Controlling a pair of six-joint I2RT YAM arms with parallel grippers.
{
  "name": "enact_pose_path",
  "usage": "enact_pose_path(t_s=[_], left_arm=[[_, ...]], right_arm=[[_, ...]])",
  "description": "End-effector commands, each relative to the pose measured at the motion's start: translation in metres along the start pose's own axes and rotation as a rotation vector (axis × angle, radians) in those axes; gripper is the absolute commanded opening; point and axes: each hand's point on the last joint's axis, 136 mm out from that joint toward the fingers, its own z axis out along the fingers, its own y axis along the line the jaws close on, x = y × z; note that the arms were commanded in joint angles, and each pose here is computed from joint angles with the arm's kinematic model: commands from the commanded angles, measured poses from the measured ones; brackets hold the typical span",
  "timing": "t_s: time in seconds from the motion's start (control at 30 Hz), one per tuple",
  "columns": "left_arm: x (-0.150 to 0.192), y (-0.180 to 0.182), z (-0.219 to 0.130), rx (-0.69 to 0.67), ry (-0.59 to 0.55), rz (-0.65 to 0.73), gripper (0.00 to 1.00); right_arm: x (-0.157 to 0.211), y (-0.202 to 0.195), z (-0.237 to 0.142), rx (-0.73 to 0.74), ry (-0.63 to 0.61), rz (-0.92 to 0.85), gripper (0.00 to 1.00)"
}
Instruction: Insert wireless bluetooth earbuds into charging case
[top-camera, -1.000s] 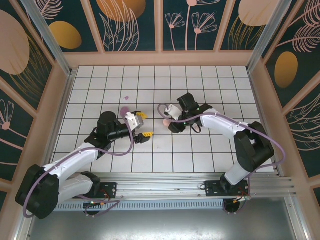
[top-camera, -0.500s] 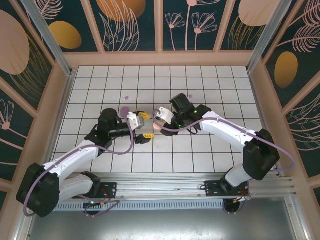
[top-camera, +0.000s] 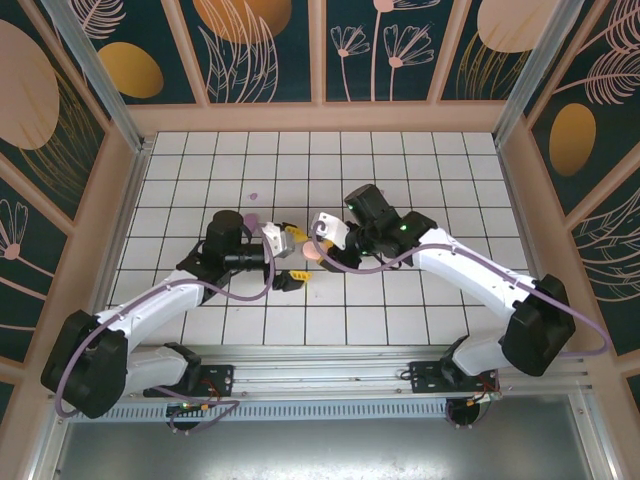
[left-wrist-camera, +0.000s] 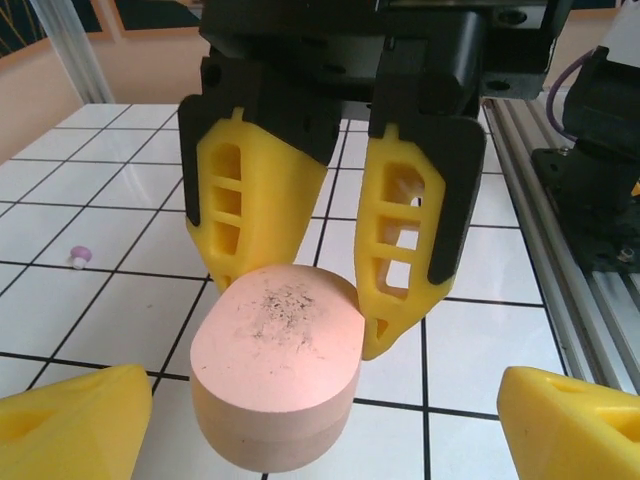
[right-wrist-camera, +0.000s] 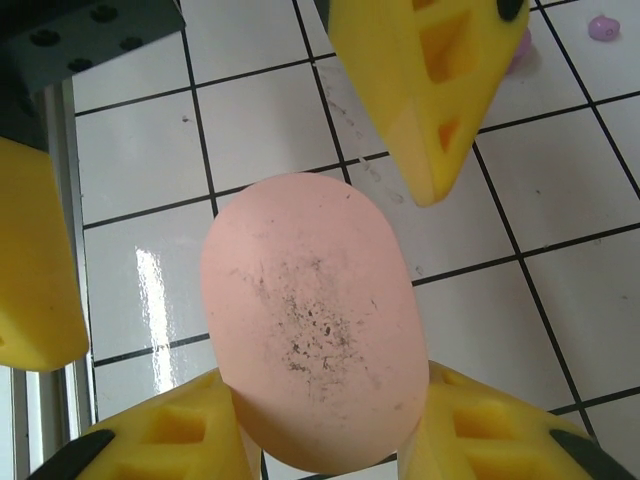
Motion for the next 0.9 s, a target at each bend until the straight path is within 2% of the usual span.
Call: enact_pose_path(t_s=[0.0,0.27,0.53,0.87], left_arm=[[-0.011,-0.005,0.003,0.055,-0.036,0.028,0.85],[-0.012,-0.009,0.005,0.1,-0.043,0.016,0.72],[-0.017,-0.003,0.001,0.046,-0.046,0.042,0.7],[-0.017,-0.005,0.0,0.05,-0.043,0.04,0.48]], right_arm=[[-0.016,0.012,-0.015,-0.022,-0.062,-0.043,0.15],[-0.016,0.013,-0.017,-0.013,-0.058,-0.045,0.15],[-0.013,0.019,-0.015,-0.028,-0.035,-0.043,0.15],[-0.014,0.022,-0.015,-0.046,-0.03,-0.036,0.15]])
